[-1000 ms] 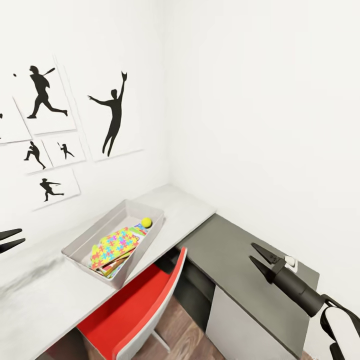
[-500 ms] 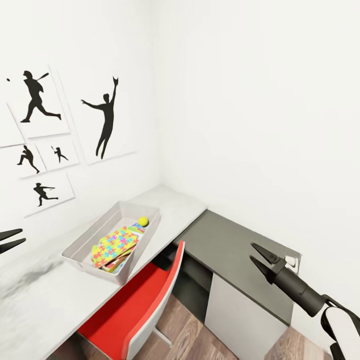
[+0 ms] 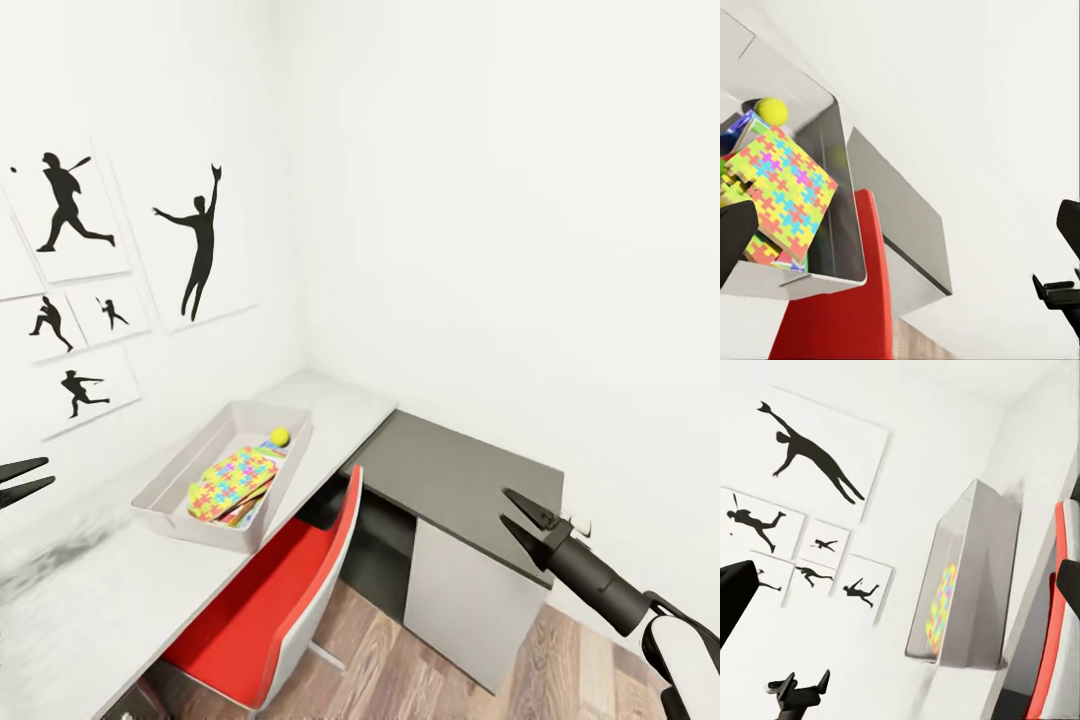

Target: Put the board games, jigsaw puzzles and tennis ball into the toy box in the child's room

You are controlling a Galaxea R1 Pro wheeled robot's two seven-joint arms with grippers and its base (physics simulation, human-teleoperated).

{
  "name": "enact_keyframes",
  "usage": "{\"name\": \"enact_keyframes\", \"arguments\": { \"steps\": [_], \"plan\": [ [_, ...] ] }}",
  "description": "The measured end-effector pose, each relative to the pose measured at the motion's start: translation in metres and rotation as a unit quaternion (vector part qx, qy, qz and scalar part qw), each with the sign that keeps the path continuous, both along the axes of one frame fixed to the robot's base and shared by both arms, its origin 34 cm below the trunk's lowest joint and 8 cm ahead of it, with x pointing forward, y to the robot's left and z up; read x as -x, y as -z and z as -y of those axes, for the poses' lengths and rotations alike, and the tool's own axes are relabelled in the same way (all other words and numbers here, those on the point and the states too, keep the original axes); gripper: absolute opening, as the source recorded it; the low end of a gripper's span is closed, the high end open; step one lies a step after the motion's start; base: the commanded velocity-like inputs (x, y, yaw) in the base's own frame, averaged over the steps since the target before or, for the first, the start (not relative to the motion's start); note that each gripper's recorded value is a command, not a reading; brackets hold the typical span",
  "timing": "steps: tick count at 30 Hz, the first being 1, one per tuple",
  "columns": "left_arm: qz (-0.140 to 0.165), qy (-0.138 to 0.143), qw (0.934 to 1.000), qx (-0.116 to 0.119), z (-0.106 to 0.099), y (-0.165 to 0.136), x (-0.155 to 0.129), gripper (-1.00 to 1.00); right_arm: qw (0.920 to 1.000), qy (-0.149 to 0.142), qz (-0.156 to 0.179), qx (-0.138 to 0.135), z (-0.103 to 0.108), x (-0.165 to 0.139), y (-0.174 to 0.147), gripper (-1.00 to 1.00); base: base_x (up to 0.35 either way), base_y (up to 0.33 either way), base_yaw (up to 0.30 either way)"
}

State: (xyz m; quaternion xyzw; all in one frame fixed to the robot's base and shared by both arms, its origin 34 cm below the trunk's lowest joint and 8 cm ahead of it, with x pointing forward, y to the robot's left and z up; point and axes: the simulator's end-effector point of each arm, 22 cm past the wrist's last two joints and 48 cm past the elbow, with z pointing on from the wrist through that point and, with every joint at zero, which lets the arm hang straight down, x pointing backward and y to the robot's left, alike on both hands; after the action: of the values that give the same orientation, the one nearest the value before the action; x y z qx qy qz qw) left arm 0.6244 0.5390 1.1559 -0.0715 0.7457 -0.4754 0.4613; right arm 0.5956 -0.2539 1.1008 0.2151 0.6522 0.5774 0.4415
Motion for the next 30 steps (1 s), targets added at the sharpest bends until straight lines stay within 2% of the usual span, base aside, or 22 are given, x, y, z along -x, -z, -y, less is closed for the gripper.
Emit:
{"name": "enact_keyframes", "arguments": {
  "steps": [30],
  "plan": [
    [0.019,0.001,0.9998,-0.001,0.001,-0.018,0.006,1.00,0.9999,0.001,0.016,0.000,0.001,0.004,-0.016,1.00,-0.240,0.018,-0.210]
  ]
}}
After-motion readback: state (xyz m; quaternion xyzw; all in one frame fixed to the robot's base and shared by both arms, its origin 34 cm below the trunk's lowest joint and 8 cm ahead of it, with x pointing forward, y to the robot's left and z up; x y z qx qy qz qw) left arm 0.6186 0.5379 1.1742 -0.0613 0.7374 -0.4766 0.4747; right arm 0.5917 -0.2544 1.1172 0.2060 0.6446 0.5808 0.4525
